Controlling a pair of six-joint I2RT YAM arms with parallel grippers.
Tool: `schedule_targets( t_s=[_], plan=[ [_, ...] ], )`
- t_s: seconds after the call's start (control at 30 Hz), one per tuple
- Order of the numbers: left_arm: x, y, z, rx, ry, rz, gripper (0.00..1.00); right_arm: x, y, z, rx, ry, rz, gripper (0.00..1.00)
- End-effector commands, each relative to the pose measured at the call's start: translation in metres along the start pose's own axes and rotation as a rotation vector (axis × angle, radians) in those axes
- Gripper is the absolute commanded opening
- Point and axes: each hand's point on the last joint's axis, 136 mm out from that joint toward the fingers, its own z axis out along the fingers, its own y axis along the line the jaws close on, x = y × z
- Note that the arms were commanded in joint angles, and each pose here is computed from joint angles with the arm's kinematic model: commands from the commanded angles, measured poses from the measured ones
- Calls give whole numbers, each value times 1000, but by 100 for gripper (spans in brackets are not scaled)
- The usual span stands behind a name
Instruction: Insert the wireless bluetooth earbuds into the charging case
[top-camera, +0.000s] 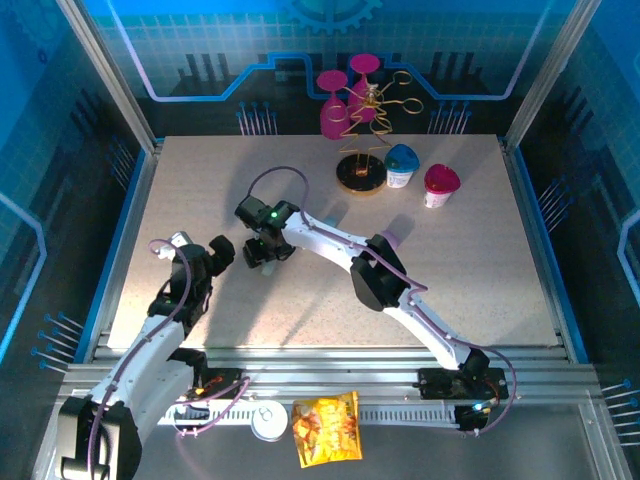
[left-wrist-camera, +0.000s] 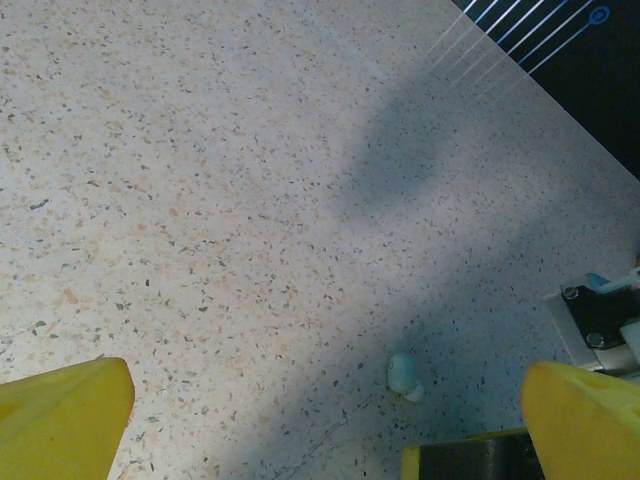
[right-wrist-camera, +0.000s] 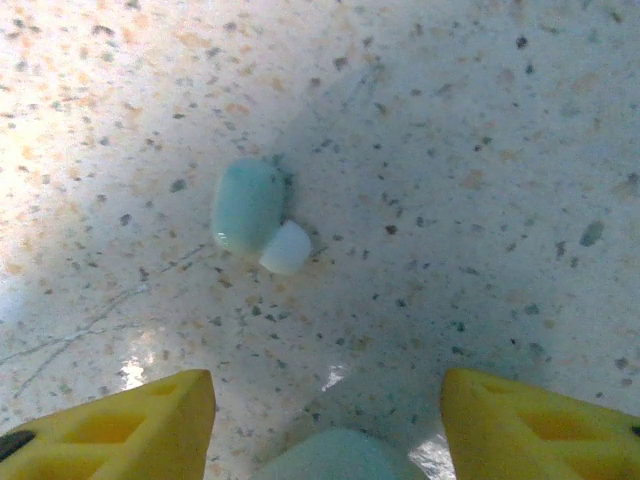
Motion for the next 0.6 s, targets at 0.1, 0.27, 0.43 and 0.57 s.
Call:
schedule_targets(
  t_s=[0.1, 0.27, 0.43, 0.57],
  plan=[
    [4, 2, 1, 11, 6, 15, 99, 15, 1, 4, 1, 58, -7, 39],
    [5, -2, 1, 31, 15, 16, 99, 10, 1, -10, 3, 30, -13, 35],
    [6, -7, 1, 65, 21, 28, 99, 10, -1, -21, 26, 6, -51, 61],
    [7, -10, 2, 83, 20, 27, 99, 22, 6, -17, 19, 39, -167, 73]
  ],
)
